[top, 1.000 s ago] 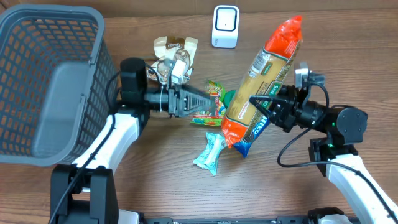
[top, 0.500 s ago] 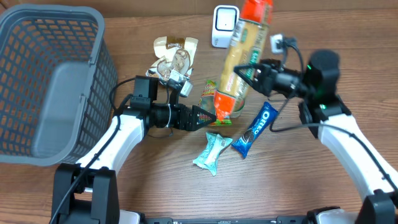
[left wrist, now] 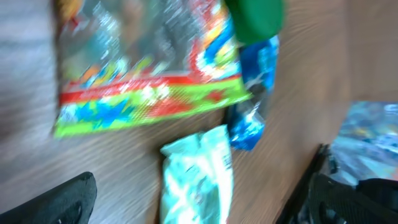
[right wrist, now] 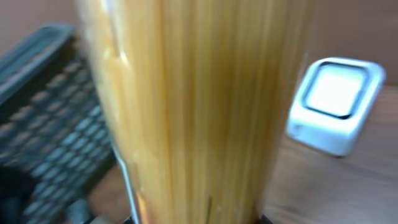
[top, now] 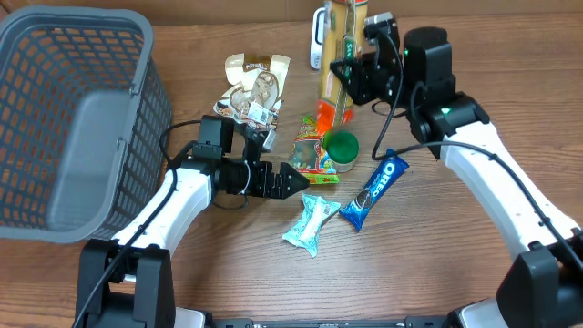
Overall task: Scan the item barcode
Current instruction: 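Open the left gripper and carry the pack toward the scanner with the right, then hold the spaghetti pack in front of the scanner with the right gripper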
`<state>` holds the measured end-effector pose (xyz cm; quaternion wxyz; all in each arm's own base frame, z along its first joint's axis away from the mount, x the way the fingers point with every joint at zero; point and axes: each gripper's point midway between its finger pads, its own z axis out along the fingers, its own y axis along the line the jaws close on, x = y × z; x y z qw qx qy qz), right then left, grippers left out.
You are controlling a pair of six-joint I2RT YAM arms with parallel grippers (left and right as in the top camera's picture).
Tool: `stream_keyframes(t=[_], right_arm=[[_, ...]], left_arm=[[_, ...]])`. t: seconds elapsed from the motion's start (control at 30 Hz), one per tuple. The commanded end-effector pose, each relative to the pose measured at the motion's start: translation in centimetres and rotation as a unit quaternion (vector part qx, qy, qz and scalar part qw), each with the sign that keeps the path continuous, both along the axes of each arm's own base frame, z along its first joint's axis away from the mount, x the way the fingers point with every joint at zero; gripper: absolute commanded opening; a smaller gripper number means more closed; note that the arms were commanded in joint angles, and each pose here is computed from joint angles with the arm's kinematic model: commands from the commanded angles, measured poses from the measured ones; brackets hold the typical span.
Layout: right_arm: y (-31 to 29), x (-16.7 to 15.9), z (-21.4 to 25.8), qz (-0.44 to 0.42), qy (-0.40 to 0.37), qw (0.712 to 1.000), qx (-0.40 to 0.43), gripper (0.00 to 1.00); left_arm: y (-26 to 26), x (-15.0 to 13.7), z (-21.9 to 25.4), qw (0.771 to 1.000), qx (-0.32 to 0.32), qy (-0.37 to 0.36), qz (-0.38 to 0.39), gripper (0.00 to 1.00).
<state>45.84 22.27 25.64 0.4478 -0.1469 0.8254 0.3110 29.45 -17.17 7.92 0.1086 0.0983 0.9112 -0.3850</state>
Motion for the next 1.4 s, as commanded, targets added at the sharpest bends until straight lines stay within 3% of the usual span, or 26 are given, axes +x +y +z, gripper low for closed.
stream_keyframes(t=[0.0, 0.47, 1.07, 1.37], right_arm=[[-1.2, 2.8, 3.2, -0.043, -0.062, 0.997, -0.031, 0.11], [-2.2, 8.8, 0.0, -0.106, -0.042, 0.983, -0.147, 0.12], [-3.1, 11.8, -6.5, -0.141, -0.028, 0.956, -0.255, 0.15], [-4.1, 13.1, -6.1, -0.17, -0.055, 0.942, -0.283, 0.15]], left_arm=[[0.7, 0.1, -0.3, 0.999, 0.033, -0.016, -0.001, 1.0], [0.0, -0.3, -0.3, 0.999, 0.03, -0.009, -0.006, 1.0], [-1.0, -0.9, -0.2, 0.999, 0.029, -0.005, -0.016, 1.0], [-1.9, -1.4, -0.2, 0.999, 0.028, -0.004, -0.031, 1.0]])
